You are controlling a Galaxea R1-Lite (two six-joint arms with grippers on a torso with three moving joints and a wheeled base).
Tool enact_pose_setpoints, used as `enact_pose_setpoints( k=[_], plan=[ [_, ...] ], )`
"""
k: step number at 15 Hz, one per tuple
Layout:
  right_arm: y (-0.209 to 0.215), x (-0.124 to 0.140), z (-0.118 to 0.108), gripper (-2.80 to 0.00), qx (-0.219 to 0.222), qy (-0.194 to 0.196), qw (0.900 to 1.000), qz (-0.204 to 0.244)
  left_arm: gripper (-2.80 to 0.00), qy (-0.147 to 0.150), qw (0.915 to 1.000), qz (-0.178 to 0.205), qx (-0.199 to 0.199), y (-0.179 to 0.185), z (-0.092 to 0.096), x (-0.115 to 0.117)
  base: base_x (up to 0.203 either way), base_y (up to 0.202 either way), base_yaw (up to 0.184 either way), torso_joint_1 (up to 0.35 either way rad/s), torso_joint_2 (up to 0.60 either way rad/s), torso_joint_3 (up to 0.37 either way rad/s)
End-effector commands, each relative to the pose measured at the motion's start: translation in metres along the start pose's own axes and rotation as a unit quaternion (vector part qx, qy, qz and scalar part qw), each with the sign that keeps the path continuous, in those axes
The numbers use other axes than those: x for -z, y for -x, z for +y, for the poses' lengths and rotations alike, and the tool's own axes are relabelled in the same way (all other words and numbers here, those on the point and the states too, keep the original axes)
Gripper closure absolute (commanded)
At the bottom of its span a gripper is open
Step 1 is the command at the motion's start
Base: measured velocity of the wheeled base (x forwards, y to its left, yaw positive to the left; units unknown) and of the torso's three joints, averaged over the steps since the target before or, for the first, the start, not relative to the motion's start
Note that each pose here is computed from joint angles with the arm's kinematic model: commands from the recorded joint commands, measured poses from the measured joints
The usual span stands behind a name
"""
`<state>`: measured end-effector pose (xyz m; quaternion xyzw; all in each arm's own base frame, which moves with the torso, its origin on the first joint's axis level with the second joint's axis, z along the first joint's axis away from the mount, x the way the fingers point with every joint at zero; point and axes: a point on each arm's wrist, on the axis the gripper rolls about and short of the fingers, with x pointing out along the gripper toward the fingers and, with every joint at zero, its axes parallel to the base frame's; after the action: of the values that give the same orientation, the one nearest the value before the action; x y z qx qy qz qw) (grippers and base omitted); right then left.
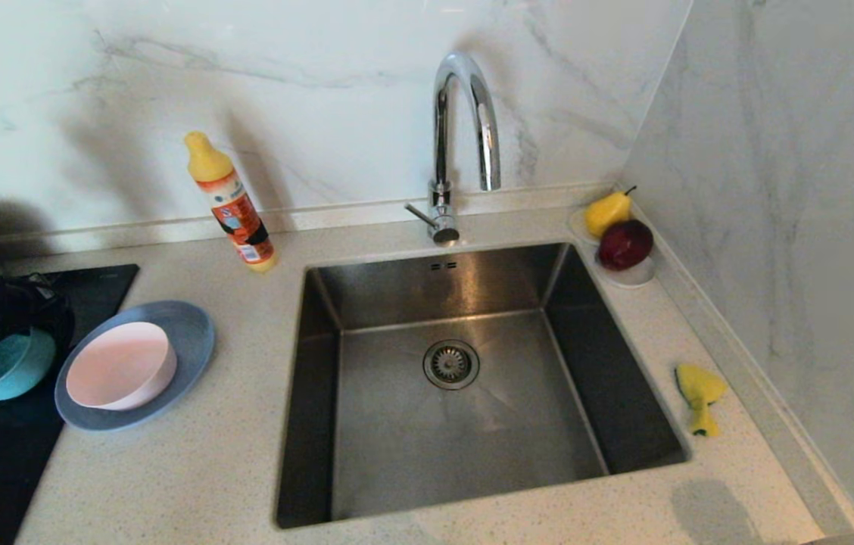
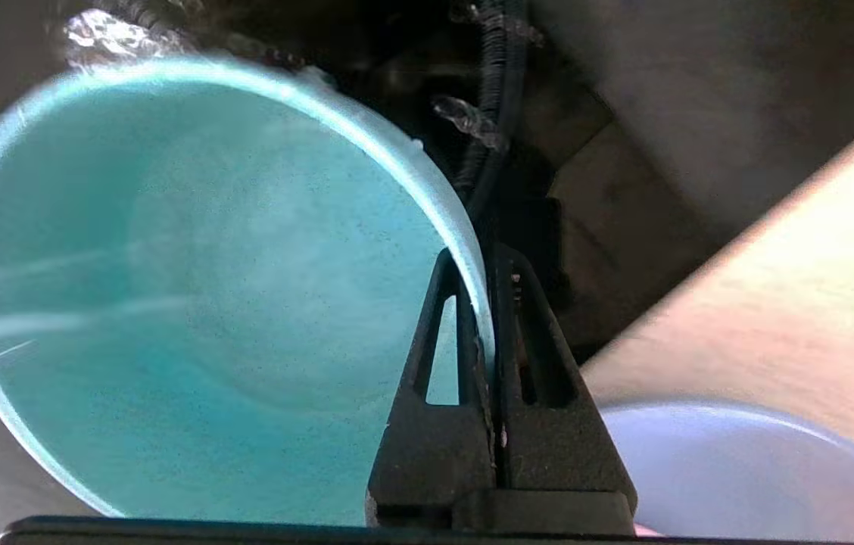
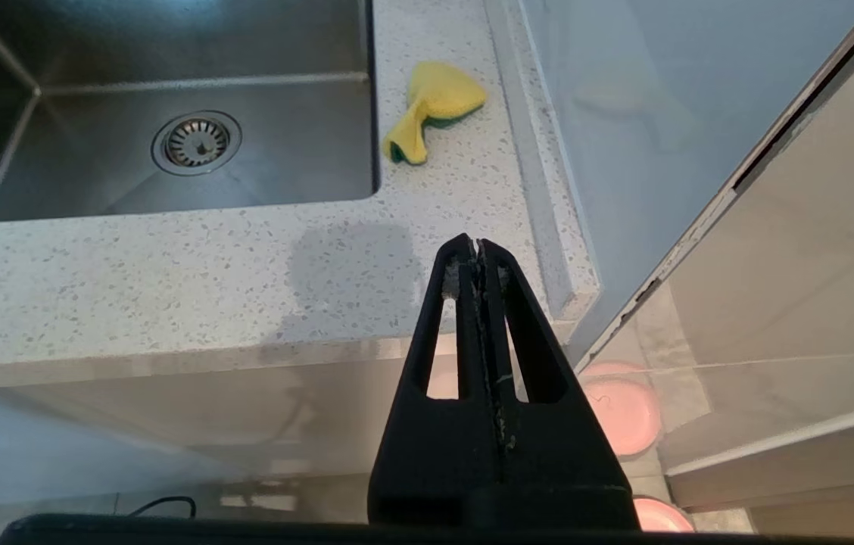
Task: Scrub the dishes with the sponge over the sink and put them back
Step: Place the bowl on the bowl
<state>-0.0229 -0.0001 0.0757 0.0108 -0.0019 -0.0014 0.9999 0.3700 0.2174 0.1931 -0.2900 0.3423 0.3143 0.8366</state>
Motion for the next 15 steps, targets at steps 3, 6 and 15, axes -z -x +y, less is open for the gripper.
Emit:
enact_pose_setpoints(
  k=[3,6,15],
  plan=[
    [0.000,0.000,0.000,0.00,-0.001,0.000,1.000,0.000,0.00,-0.007,0.9994,-0.028,0.018,0.049,-0.006,-0.006,0.000,0.000,0.000,0.000,0.00,0.000],
    [0.000,0.000,0.000,0.00,-0.001,0.000,1.000,0.000,0.00,-0.028,0.9980,-0.019,0.053,0.103,-0.021,0.006,0.000,0.000,0.000,0.000,0.00,0.000],
    [0.000,0.000,0.000,0.00,-0.001,0.000,1.000,0.000,0.00,-0.118,0.9885,0.059,0.073,0.124,-0.118,0.102,0.000,0.000,0.000,0.000,0.00,0.000]
  ],
)
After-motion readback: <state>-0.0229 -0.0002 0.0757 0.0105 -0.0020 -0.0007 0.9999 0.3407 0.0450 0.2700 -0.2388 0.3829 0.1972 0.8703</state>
